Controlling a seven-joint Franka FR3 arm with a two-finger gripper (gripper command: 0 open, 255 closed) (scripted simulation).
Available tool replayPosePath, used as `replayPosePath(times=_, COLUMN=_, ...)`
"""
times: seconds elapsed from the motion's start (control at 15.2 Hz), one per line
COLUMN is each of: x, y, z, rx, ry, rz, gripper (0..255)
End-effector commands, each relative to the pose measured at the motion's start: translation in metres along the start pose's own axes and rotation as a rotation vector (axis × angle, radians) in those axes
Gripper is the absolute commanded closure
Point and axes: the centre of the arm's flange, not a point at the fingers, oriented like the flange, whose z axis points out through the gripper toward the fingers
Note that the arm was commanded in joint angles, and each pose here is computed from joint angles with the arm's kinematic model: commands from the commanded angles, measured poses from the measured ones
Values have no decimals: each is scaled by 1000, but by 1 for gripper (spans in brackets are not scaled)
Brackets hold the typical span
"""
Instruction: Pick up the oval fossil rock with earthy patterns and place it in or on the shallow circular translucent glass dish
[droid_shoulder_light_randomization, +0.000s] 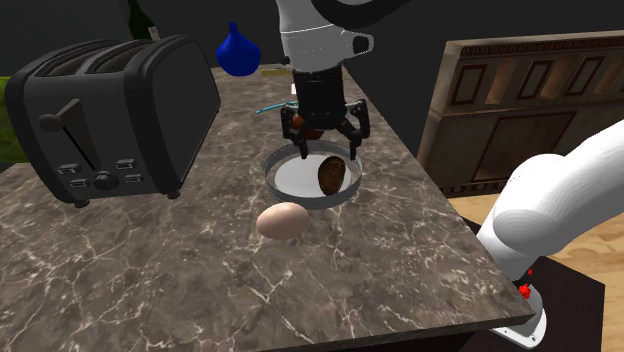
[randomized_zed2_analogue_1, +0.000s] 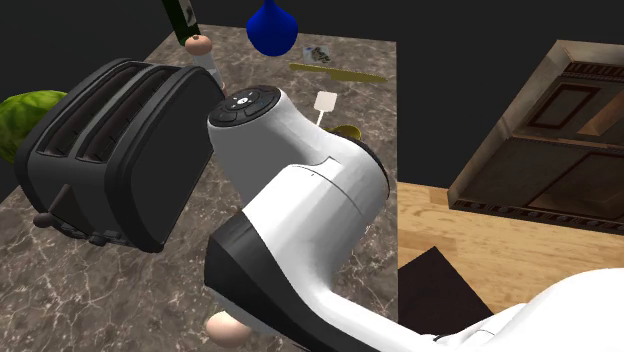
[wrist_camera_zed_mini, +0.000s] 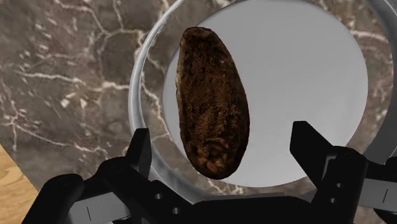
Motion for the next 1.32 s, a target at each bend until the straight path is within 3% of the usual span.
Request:
replayPosePath(times=0.0, x=0, y=3, z=9, rx=12, ry=-12, rz=4, gripper=0)
replayPosePath(times=0.33, x=0, y=3, z=34, rx=12, ry=-12, rz=4, gripper=0)
replayPosePath(times=0.79, x=0, y=3, z=33, rx=12, ry=-12, rz=4, gripper=0)
replayPosePath(times=0.86, x=0, y=3, z=33, rx=12, ry=-12, rz=4, gripper=255)
replayPosePath(times=1.25, x=0, y=3, z=34, rx=12, ry=-12, rz=4, gripper=255)
